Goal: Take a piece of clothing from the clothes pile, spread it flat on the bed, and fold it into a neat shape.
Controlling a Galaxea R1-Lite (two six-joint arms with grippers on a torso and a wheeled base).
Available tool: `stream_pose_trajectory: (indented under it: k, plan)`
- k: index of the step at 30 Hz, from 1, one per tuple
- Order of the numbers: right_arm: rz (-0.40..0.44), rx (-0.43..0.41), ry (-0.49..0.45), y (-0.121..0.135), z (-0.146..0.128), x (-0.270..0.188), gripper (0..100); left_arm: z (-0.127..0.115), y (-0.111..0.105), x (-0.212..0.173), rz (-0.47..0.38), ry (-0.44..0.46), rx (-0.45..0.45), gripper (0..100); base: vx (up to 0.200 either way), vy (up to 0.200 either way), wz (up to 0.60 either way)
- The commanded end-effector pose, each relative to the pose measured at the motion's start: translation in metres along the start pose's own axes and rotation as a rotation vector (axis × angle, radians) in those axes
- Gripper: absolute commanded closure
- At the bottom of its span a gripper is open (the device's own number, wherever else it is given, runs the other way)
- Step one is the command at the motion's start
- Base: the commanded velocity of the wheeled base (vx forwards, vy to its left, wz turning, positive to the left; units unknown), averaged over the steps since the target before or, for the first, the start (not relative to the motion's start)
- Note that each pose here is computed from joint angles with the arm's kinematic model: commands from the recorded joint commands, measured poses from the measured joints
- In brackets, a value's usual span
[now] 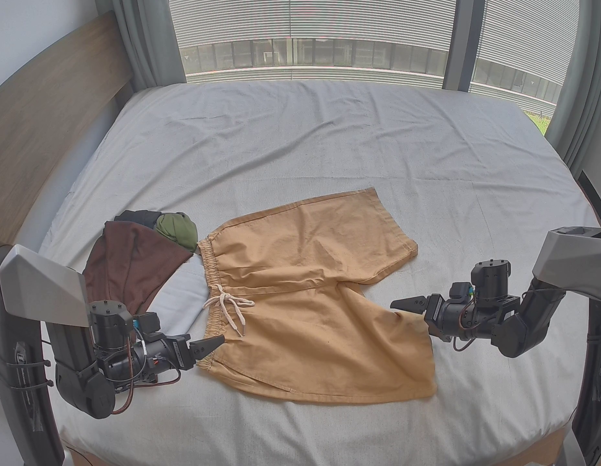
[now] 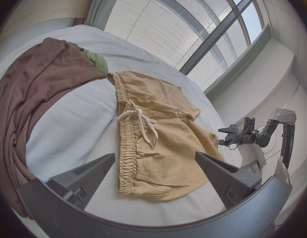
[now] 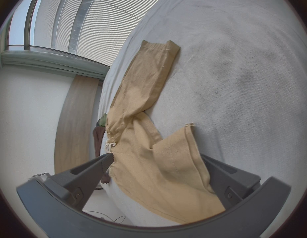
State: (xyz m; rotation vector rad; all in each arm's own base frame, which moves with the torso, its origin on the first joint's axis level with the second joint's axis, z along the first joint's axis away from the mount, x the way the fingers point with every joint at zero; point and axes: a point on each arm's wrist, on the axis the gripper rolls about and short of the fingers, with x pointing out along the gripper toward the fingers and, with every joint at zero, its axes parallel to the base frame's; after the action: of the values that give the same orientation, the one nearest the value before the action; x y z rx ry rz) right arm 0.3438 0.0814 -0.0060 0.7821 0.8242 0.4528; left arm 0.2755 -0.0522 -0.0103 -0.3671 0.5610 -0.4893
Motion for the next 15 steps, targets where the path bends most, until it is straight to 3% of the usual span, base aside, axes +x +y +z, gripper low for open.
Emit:
stream_pose_trajectory:
  k: [1, 15]
  plan:
    - [0.047, -0.011, -0.009, 0.01, 0.007, -0.003, 0, -0.002, 0.001, 0.002, 0.001, 0.008, -0.003, 0, 0.0, 0.0, 0.0]
    - [0.058, -0.006, -0.058, 0.004, 0.029, 0.012, 0, -0.003, 0.001, 0.002, 0.001, 0.013, -0.005, 0, 0.0, 0.0, 0.0]
